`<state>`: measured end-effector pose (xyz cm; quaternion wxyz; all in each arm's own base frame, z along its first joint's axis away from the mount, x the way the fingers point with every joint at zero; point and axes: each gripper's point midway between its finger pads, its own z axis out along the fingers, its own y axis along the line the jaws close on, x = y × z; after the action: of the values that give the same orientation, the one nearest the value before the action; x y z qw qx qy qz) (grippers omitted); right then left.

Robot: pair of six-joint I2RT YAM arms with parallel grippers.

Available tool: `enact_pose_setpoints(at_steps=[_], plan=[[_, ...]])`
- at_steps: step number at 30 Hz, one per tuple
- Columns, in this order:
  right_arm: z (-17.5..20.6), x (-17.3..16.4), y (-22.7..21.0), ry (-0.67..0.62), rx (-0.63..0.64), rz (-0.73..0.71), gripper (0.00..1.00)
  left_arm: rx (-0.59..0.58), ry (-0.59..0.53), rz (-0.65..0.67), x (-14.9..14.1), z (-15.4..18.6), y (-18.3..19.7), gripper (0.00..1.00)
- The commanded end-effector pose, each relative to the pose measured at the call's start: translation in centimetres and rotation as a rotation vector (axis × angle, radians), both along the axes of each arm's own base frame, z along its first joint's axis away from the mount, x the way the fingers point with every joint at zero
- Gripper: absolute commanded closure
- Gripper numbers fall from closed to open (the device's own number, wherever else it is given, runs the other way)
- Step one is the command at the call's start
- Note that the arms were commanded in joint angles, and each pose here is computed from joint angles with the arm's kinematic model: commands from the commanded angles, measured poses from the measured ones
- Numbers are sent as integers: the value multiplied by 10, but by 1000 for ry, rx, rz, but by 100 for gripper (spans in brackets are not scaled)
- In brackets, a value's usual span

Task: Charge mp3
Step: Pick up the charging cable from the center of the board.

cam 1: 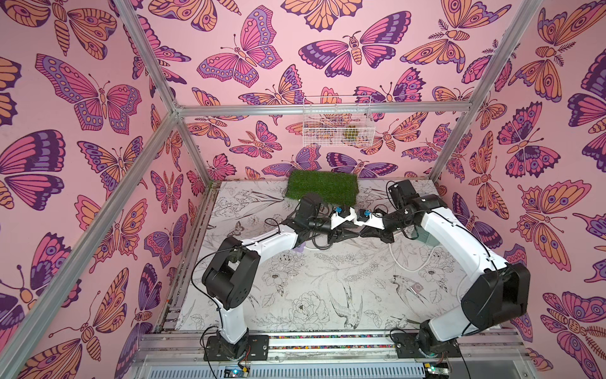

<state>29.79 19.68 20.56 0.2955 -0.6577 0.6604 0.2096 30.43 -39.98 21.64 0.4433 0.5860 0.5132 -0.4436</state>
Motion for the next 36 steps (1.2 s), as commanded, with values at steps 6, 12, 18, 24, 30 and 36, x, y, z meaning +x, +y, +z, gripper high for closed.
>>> enact_pose_setpoints(at_steps=[6, 12, 18, 24, 30, 36], plan=[[22, -1, 14, 6, 87, 0, 100, 25, 16, -8, -4, -15, -10, 69], [19, -3, 14, 10, 97, -6, 100, -32, -16, 16, -5, -4, -5, 69], [20, -5, 16, 23, 111, 0, 100, -30, -17, 25, -3, -7, -2, 68], [21, -9, 17, 30, 118, 7, 100, -32, -20, 23, -5, -5, 1, 74], [21, -7, 17, 37, 119, -3, 100, -37, -16, 16, -6, -3, 1, 81], [16, -6, 16, 37, 86, -16, 100, -48, -18, 11, -8, 4, -1, 83]])
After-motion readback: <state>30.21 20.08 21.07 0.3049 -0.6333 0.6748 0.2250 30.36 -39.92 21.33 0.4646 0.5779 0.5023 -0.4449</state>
